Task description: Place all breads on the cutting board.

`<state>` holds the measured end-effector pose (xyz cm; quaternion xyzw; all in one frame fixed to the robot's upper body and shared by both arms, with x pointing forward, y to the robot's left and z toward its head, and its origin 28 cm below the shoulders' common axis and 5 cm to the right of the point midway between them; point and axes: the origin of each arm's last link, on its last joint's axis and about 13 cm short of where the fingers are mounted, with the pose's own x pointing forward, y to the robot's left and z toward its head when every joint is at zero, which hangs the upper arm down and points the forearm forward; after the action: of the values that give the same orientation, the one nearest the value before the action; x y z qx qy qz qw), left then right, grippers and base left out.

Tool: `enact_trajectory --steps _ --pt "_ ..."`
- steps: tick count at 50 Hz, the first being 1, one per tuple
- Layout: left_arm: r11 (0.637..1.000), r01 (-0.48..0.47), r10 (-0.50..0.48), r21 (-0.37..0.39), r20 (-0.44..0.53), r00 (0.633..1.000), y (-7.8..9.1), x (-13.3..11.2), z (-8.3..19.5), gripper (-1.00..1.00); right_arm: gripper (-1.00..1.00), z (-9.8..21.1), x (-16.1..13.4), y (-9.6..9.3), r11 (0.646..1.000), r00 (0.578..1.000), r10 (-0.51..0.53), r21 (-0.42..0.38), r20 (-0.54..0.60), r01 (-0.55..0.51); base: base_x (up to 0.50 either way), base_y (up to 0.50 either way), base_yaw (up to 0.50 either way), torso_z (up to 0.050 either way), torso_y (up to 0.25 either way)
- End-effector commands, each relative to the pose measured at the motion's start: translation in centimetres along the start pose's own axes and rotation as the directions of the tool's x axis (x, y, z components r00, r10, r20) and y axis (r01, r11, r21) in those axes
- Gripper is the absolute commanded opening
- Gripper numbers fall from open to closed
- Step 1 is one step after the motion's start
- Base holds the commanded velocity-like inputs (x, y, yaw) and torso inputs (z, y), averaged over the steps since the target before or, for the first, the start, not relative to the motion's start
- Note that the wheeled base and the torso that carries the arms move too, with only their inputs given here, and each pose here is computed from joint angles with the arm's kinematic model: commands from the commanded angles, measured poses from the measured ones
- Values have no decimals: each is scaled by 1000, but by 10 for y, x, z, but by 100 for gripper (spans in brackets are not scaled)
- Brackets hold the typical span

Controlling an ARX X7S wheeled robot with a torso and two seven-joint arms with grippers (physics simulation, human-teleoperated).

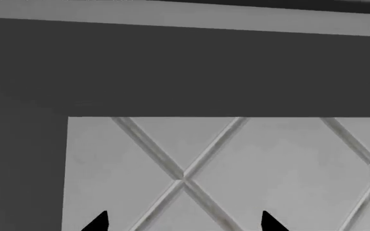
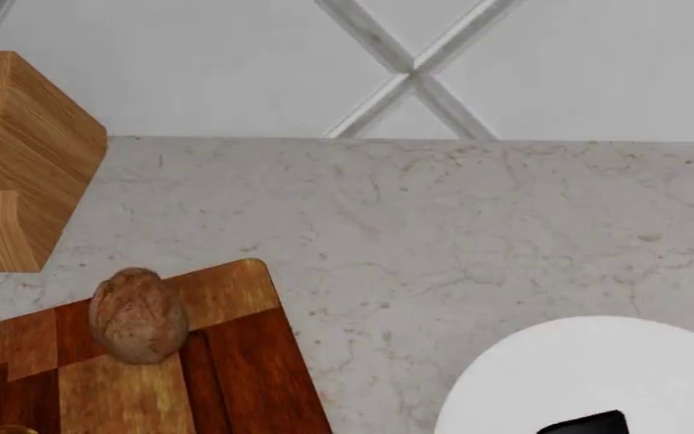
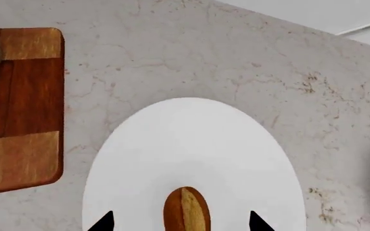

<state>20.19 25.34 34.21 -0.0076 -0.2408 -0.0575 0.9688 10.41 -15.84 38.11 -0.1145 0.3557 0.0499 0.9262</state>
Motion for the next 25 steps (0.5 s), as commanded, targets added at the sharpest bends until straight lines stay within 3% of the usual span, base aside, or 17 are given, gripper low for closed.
enact_trajectory --steps 1,25 --pt "1000 27 -27 -5 27 999 -3 1 1 100 100 -12 -7 1 1000 1000 -3 -11 3 3 0 0 0 0 0" --pt "1000 21 -21 10 17 1000 -3 0 0 100 100 -15 35 -11 998 999 37 43 -5 -37 0 0 0 0 0"
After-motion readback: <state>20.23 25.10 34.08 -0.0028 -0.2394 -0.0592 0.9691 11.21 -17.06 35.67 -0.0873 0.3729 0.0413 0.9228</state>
